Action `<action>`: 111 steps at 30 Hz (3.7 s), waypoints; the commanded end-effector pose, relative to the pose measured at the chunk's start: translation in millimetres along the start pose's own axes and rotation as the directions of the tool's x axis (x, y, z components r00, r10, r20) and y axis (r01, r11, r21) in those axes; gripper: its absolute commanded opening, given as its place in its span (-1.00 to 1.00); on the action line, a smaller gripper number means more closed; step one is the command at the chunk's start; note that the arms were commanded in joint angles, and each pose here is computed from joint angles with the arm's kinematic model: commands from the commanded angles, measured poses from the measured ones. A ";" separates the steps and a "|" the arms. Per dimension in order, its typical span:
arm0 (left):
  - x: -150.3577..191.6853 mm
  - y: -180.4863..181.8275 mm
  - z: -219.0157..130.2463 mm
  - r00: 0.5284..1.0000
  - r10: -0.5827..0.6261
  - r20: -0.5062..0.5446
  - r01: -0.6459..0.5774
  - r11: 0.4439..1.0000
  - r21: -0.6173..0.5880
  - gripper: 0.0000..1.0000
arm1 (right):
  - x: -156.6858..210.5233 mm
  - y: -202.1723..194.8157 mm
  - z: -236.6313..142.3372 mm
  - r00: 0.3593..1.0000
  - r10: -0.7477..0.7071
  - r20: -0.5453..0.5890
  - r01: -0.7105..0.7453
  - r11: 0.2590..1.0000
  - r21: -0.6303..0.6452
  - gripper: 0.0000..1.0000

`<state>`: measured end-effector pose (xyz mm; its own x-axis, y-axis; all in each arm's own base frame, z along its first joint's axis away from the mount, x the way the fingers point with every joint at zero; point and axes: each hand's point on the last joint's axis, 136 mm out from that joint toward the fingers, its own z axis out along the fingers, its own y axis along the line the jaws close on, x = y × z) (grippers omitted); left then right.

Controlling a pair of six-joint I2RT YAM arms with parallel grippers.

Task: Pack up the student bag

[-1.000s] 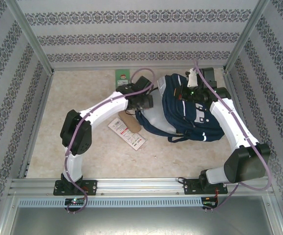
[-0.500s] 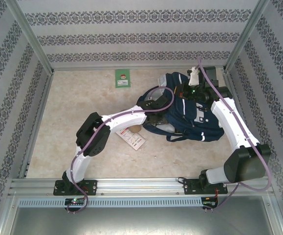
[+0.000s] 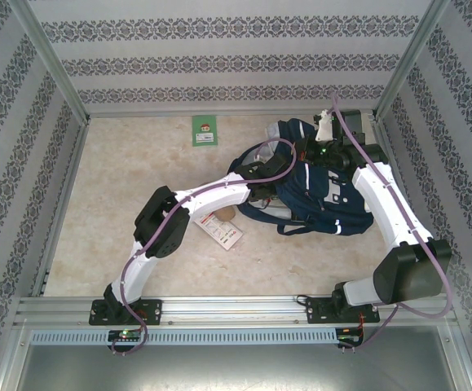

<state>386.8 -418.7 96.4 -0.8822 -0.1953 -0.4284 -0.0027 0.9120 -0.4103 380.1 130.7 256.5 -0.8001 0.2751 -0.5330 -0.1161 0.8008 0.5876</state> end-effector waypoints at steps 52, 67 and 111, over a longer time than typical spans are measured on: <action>-264.0 196.1 54.2 0.906 -0.354 0.232 0.335 0.935 0.120 0.88 | 30.3 29.8 16.7 0.994 -0.110 -0.026 0.109 0.993 -0.050 -1.00; -188.4 247.1 49.8 0.885 -0.450 0.116 0.458 0.887 -0.050 0.82 | 34.3 21.6 18.1 0.993 -0.114 -0.031 0.113 0.993 -0.035 -1.00; -93.8 279.4 -89.4 0.967 -0.248 0.056 0.253 0.961 -0.113 0.90 | 65.0 115.5 103.7 0.977 -0.192 -0.088 0.189 0.981 -0.044 -0.31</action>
<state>431.5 -120.6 113.6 -0.7578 -0.5266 -0.3854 -0.3360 0.8211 -0.4613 364.0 277.5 241.4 -0.7938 0.0147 -0.6079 -0.3533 0.8025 0.4807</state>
